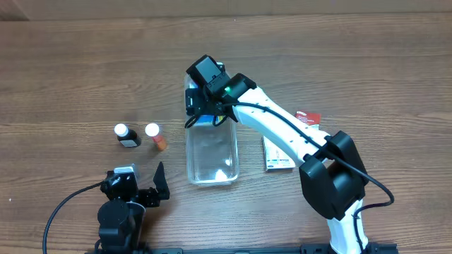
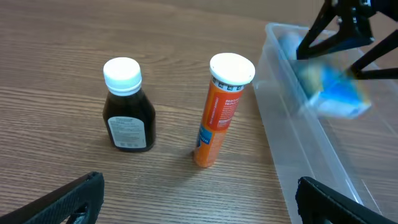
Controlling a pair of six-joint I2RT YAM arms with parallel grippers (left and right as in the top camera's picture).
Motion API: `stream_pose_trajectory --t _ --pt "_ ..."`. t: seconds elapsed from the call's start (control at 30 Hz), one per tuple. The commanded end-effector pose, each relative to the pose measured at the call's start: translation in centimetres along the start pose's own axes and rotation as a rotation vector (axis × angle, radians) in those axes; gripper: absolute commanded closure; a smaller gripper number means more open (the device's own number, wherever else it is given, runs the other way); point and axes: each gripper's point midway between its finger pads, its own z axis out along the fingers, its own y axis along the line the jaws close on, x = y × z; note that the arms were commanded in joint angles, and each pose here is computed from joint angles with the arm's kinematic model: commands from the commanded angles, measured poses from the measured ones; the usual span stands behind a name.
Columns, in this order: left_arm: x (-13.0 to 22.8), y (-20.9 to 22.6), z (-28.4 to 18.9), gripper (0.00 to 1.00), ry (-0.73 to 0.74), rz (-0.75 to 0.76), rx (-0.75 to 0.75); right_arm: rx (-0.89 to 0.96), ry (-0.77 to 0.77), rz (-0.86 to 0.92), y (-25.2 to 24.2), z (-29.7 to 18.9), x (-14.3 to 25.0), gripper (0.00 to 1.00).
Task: Pack container
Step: 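Carry the VapoDrops box over the container and release it inside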
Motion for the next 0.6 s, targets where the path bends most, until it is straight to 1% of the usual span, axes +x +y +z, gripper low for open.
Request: stream_pose_trajectory --t 0.0,0.07,0.13,0.27,0.37,0.43,0.57 --pt "0.0 -0.1 0.0 0.0 -0.005 0.017 0.007 0.011 -0.021 -0.061 -0.2 0.9 -0.5 0.07" --pt "0.0 -0.1 0.0 0.0 -0.005 0.017 0.007 -0.013 -0.058 -0.125 0.6 0.4 -1.5 0.04" --pt "0.0 -0.1 0.0 0.0 -0.005 0.017 0.007 -0.03 -0.089 -0.185 1.3 -0.3 -2.6 0.04" --pt "0.0 -0.1 0.0 0.0 -0.005 0.017 0.007 -0.043 -0.124 -0.206 2.2 -2.4 -4.0 0.04" --pt "0.0 -0.1 0.0 0.0 -0.005 0.017 0.007 -0.036 -0.152 -0.2 2.4 -5.2 -5.4 0.05" --pt "0.0 -0.1 0.0 0.0 -0.005 0.017 0.007 -0.018 -0.175 -0.19 2.0 -8.0 -6.3 0.05" --pt "0.0 -0.1 0.0 0.0 -0.005 0.017 0.007 0.042 -0.173 -0.15 -1.0 -13.3 -6.9 0.05"
